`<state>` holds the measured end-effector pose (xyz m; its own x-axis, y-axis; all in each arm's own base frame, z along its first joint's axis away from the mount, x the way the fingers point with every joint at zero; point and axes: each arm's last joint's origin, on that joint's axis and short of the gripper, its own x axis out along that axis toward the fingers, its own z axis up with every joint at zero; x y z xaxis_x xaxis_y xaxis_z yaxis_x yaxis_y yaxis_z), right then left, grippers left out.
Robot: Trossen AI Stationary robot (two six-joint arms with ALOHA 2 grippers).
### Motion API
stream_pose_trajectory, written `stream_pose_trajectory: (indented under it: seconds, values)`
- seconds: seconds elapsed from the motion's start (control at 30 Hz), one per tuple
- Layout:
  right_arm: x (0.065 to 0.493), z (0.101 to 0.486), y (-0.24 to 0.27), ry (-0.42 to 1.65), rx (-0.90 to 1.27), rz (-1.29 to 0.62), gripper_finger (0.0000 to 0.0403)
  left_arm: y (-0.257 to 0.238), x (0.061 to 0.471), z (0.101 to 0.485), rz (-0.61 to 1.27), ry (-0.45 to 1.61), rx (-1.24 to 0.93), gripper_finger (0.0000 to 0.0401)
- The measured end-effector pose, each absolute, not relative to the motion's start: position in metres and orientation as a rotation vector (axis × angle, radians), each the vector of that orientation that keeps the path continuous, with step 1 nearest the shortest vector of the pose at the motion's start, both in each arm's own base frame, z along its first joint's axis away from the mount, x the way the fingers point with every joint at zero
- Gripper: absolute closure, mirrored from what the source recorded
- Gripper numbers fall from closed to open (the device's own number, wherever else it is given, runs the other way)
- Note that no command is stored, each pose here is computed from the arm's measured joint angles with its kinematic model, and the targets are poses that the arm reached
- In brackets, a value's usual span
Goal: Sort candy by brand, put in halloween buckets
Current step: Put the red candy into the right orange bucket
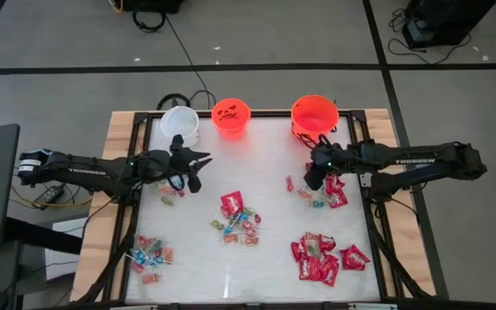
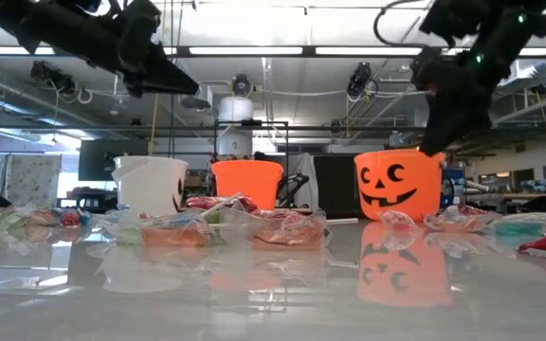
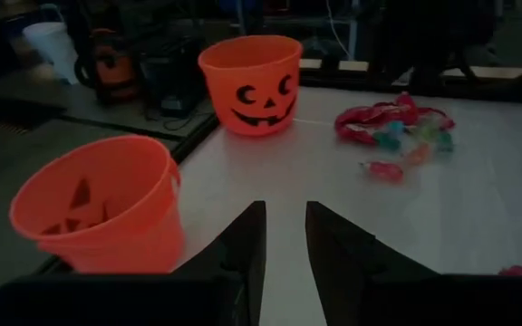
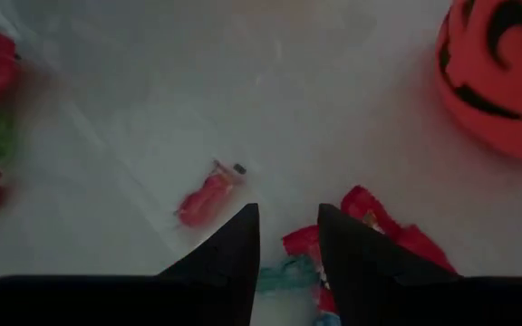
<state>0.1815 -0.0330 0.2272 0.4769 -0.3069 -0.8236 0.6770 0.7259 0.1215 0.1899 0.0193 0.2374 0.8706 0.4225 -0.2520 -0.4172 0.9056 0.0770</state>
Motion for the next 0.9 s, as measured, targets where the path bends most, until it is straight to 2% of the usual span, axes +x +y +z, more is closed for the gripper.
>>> stream_pose_trajectory:
  seconds: [0.1,0.4,0.9]
  values:
    - [0.181,0.235,-0.035,0.904,0.436,-0.673,0.0276,0.023,0.192,0.232,0.458,0.305,0.011,0.0315]
    - [0.182,0.204,-0.039,1.182,0.485,-0.839,0.0276,0.027,0.212,0.199,0.458,0.394,0.087,0.0316]
    - [0.195,0.171,-0.052,1.41,0.317,-0.867,0.0254,0.026,0.216,0.191,0.473,0.413,0.012,0.0316]
